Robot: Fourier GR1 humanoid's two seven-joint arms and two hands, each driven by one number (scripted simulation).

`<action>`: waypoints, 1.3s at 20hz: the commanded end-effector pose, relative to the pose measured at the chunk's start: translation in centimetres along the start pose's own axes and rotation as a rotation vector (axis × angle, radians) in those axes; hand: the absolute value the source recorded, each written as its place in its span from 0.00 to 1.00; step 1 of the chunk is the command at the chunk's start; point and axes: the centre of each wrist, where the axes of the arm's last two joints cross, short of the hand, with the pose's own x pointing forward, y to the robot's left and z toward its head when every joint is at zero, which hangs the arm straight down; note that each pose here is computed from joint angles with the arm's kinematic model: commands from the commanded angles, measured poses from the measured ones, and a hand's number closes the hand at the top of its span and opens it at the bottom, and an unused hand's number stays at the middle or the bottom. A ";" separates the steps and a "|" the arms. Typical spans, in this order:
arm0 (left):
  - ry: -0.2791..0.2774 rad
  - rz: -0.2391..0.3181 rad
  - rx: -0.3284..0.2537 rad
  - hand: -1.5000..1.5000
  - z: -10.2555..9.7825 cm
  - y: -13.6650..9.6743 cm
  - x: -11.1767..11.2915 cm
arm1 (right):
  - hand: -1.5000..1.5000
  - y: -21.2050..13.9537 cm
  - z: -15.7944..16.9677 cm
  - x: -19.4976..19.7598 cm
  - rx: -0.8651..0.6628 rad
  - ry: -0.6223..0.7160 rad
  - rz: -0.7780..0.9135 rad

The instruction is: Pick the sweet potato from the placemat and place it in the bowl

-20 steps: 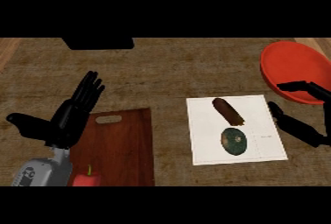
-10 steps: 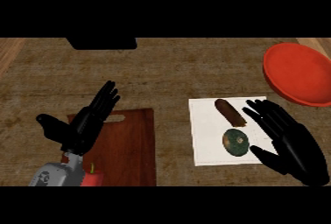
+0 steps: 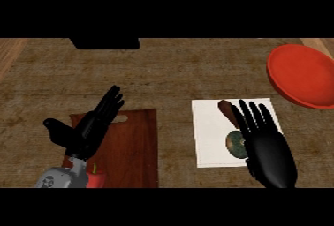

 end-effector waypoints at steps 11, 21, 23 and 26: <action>-0.017 -0.006 -0.014 0.50 0.7 1.0 -0.4 | 0.00 -2.2 -6.2 9.3 0.238 0.328 0.135; 0.000 0.010 -0.004 0.50 -1.6 0.4 -1.2 | 0.00 1.1 -8.2 8.7 0.345 0.397 0.199; -0.015 -0.012 -0.002 0.50 0.2 -1.1 -1.4 | 0.00 1.7 -6.8 7.8 0.329 0.389 0.198; 0.000 -0.016 -0.013 0.50 0.6 1.4 0.2 | 0.00 1.8 -6.5 8.5 0.304 0.390 0.225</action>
